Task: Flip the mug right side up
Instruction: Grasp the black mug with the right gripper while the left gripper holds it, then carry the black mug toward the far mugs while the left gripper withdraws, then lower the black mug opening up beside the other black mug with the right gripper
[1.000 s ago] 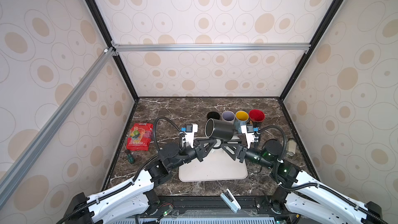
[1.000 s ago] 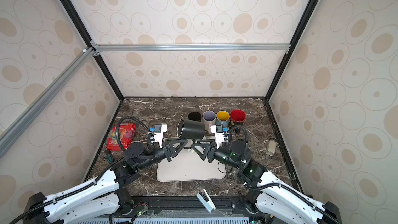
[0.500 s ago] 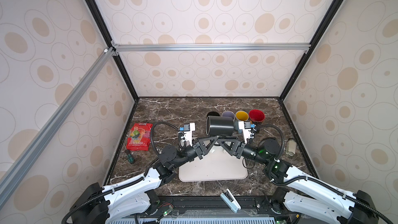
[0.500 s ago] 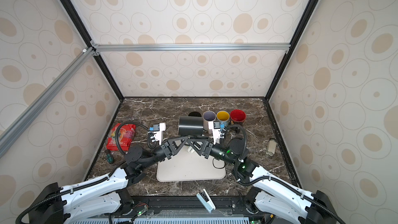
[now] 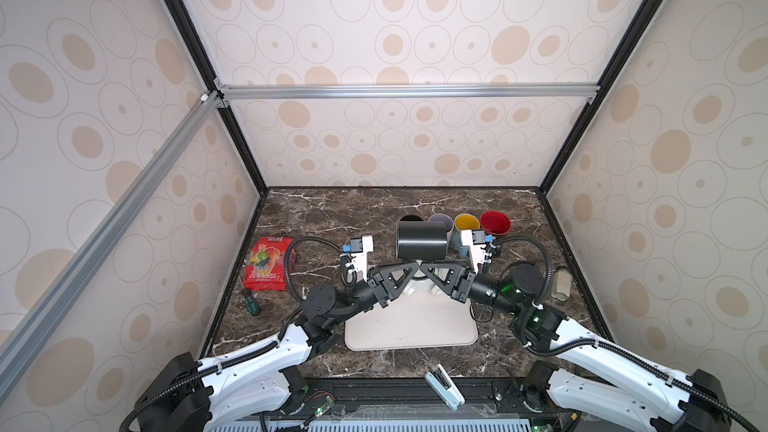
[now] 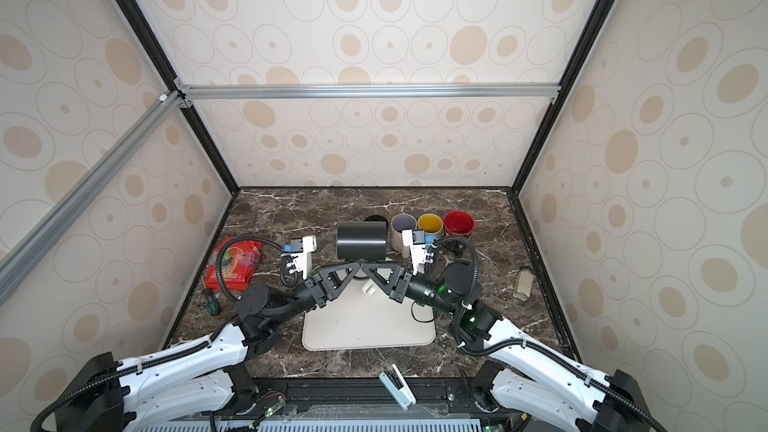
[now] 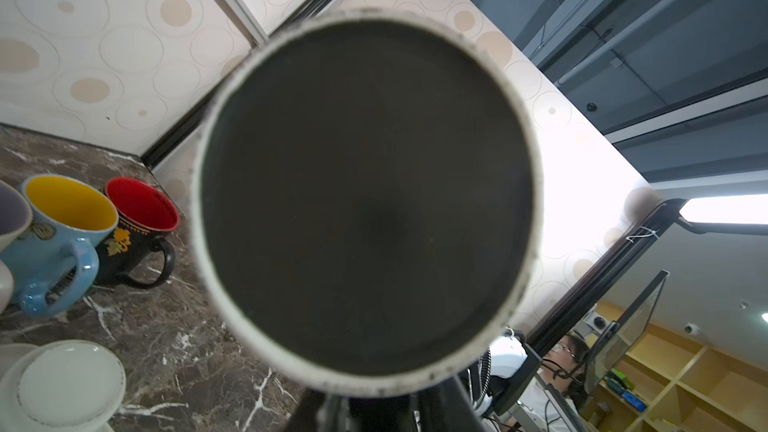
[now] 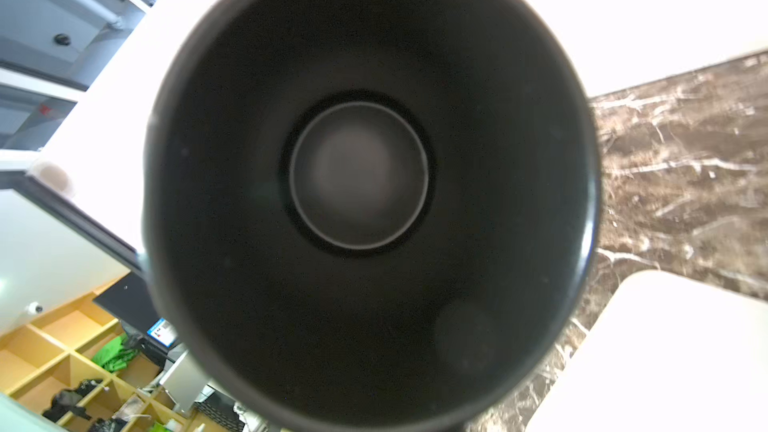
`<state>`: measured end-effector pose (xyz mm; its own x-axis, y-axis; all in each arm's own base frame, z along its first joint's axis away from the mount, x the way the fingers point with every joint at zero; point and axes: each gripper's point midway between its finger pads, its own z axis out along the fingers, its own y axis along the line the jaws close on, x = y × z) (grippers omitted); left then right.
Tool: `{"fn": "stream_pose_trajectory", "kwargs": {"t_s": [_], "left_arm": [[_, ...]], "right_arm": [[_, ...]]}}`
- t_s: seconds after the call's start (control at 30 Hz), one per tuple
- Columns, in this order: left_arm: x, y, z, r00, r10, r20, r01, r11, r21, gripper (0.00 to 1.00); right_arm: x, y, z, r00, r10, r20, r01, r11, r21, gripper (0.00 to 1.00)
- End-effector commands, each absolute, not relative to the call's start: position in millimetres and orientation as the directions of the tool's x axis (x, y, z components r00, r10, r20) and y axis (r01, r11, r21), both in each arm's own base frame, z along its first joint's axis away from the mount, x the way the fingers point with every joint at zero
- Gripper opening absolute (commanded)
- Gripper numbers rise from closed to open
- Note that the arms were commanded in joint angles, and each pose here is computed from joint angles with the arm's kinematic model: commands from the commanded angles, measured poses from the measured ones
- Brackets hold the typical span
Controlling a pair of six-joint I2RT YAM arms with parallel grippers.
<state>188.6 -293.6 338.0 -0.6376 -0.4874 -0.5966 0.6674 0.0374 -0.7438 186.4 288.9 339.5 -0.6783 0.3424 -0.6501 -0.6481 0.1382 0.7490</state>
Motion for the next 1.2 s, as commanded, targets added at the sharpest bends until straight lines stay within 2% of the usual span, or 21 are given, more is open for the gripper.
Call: {"fn": "stream_pose_trajectory", "kwargs": {"t_s": [0.0, 0.1, 0.17, 0.27, 0.37, 0.57, 0.8, 1.17], "left_arm": [[206, -283, 323, -0.578, -0.455, -0.677, 0.642, 0.258, -0.722, 1.00], [230, -243, 296, -0.471, -0.460, -0.753, 0.524, 0.541, -0.658, 1.00], [238, -217, 284, -0.409, -0.451, -0.793, 0.448, 0.658, -0.605, 1.00], [241, -194, 279, -0.360, -0.434, -0.826, 0.382, 0.739, -0.555, 1.00], [237, -189, 279, -0.352, -0.427, -0.833, 0.382, 0.747, -0.544, 1.00], [230, -184, 266, -0.373, -0.443, -0.815, 0.380, 0.729, -0.570, 1.00], [229, -177, 246, -0.394, -0.436, -0.809, 0.341, 0.748, -0.569, 1.00], [229, -173, 238, -0.404, -0.434, -0.805, 0.317, 0.759, -0.569, 1.00]], "right_arm": [[184, 278, 385, -0.577, 0.406, -0.709, -0.730, 0.132, 0.670, 0.00], [193, 278, 384, -0.544, 0.384, -0.746, -0.733, 0.215, 0.646, 0.00], [197, 280, 384, -0.529, 0.360, -0.768, -0.737, 0.253, 0.626, 0.00], [209, 283, 380, -0.508, 0.346, -0.789, -0.727, 0.318, 0.608, 0.00], [226, 284, 368, -0.505, 0.309, -0.806, -0.684, 0.426, 0.592, 0.00], [250, 299, 356, -0.501, 0.210, -0.840, -0.657, 0.539, 0.527, 0.00], [295, 299, 357, -0.514, 0.152, -0.844, -0.505, 0.742, 0.441, 0.00], [343, 313, 351, -0.486, -0.039, -0.873, -0.426, 0.883, 0.198, 0.00]]}}
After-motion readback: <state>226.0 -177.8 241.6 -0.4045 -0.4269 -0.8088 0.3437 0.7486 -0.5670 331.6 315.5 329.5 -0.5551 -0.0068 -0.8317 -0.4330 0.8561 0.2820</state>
